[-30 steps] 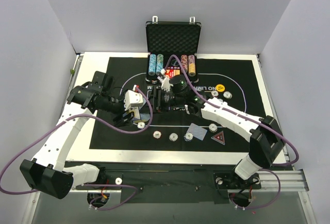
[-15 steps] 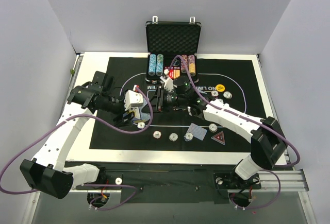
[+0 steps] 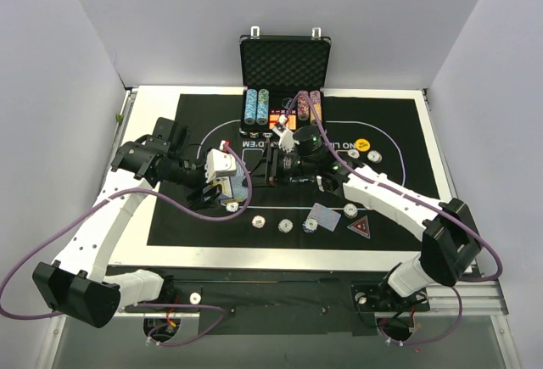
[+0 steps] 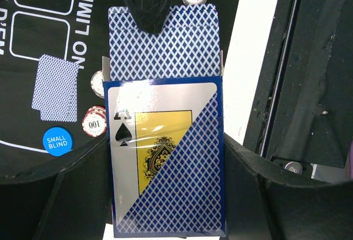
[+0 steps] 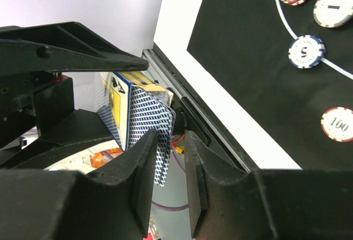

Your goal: Distribute texas hold em gaming equipment

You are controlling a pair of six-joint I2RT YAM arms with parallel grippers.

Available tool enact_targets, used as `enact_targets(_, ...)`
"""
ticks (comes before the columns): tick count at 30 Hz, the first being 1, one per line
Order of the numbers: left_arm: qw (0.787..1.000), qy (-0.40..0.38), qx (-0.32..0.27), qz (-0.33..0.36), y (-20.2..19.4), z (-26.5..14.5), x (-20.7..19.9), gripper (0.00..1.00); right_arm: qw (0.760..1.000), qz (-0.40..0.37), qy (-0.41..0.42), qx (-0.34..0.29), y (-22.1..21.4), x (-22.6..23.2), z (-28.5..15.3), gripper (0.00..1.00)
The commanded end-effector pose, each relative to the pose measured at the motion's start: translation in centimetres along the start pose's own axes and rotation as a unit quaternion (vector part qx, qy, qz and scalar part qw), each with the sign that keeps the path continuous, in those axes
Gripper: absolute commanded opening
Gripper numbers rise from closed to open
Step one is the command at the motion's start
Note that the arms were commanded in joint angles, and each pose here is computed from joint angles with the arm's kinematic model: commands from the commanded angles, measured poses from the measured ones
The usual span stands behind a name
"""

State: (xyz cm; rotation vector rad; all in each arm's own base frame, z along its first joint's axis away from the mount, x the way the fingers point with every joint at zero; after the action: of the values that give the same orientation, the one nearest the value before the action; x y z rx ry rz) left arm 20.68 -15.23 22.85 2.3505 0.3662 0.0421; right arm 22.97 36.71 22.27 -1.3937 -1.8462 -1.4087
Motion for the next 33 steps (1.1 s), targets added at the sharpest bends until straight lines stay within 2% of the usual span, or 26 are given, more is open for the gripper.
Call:
enact_targets(1,0.998,0.014,-0.054,0.033,2.9,-1.5,-0.2,0.00,0.999,-0.023,-0.021,-0.009,0.4,-0.1,-1.5,0.26)
enact_targets(6,0.998,0.012,-0.055,0.033,2.8,-1.5,-0.2,0.00,0.999,-0.025,-0.024,-0.014,0.6,-0.1,-2.0,0.34)
enact_targets(15,0.998,0.014,-0.060,0.031,3.1,-1.6,-0.3,0.00,0.998,-0.030,-0.053,-0.017,0.8,-0.8,-3.6,0.36)
enact_targets(22,0.998,0.014,-0.058,0.031,2.9,-1.6,-0.3,0.00,0.997,-0.052,-0.035,-0.045,1.9,1.8,-4.7,0.40)
enact_targets(33,0.998,0.014,-0.057,0.032,3.1,-1.6,-0.2,0.00,0.996,-0.075,-0.048,0.016,-0.3,1.9,-1.2,0.45)
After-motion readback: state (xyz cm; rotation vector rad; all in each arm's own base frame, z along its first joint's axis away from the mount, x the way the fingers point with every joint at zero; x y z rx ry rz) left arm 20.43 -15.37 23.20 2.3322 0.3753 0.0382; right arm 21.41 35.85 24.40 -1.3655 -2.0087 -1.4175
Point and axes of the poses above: each gripper's point midway between its finger pads, its own z axis out along the fingers, its own x axis along the line the jaws close on, y = z × x, the point moved 1 cm from there along -z, back along the fingers, and after that the axes turned 8 degrees about -z, right-handed, at the moved point
